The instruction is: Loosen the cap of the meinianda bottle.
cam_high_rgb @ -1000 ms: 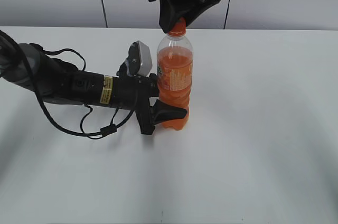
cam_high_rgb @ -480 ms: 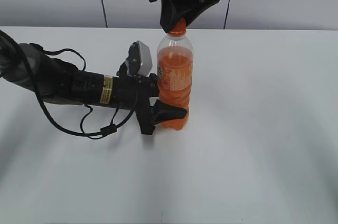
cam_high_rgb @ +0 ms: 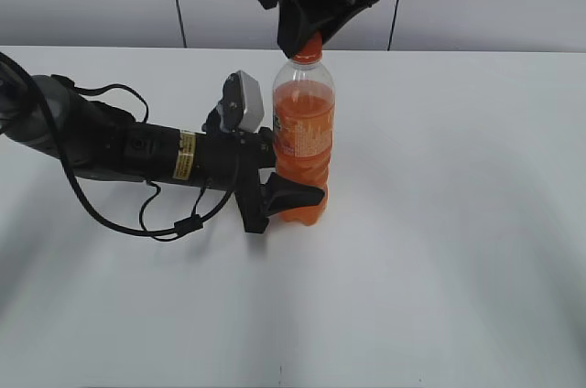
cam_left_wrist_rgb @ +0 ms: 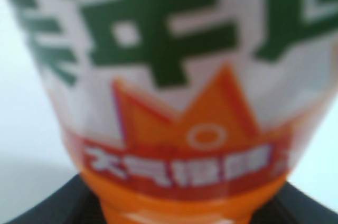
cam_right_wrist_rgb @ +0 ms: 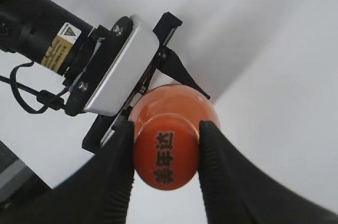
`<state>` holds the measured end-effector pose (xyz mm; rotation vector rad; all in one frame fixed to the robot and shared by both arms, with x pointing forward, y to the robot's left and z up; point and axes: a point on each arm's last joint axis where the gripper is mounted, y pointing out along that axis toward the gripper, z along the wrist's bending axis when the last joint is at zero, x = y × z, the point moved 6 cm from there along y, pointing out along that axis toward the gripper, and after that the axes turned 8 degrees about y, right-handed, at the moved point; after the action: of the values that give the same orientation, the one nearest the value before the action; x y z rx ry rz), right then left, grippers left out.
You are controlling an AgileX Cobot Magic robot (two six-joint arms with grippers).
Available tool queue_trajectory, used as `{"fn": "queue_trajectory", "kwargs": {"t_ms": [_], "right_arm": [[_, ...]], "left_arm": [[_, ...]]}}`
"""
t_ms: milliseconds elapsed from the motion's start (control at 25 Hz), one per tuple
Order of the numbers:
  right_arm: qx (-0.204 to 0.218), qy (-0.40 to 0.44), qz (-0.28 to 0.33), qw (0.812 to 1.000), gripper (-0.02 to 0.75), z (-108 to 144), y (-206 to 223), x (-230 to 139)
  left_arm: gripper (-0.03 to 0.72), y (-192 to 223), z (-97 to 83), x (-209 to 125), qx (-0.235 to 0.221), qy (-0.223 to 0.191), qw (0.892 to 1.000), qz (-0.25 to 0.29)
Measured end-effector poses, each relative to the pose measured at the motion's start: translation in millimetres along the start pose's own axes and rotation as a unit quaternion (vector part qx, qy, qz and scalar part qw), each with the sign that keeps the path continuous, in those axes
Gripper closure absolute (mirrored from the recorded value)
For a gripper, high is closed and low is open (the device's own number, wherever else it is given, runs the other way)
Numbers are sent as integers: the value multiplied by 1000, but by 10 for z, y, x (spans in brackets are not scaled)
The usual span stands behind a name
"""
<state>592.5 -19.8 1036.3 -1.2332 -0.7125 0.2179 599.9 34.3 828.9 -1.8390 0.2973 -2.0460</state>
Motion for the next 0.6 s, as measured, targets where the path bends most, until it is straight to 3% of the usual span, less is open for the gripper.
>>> {"fn": "queue_trajectory", "kwargs": {"t_ms": [320, 600], "right_arm": [[5, -152, -1, 988, 461, 15, 0, 2], [5, -311, -3, 950, 462, 16, -5, 5]], "left_arm": [[286, 0, -1, 2, 0, 3, 1000, -1], [286, 0, -1, 2, 0, 4, 1000, -1]]}}
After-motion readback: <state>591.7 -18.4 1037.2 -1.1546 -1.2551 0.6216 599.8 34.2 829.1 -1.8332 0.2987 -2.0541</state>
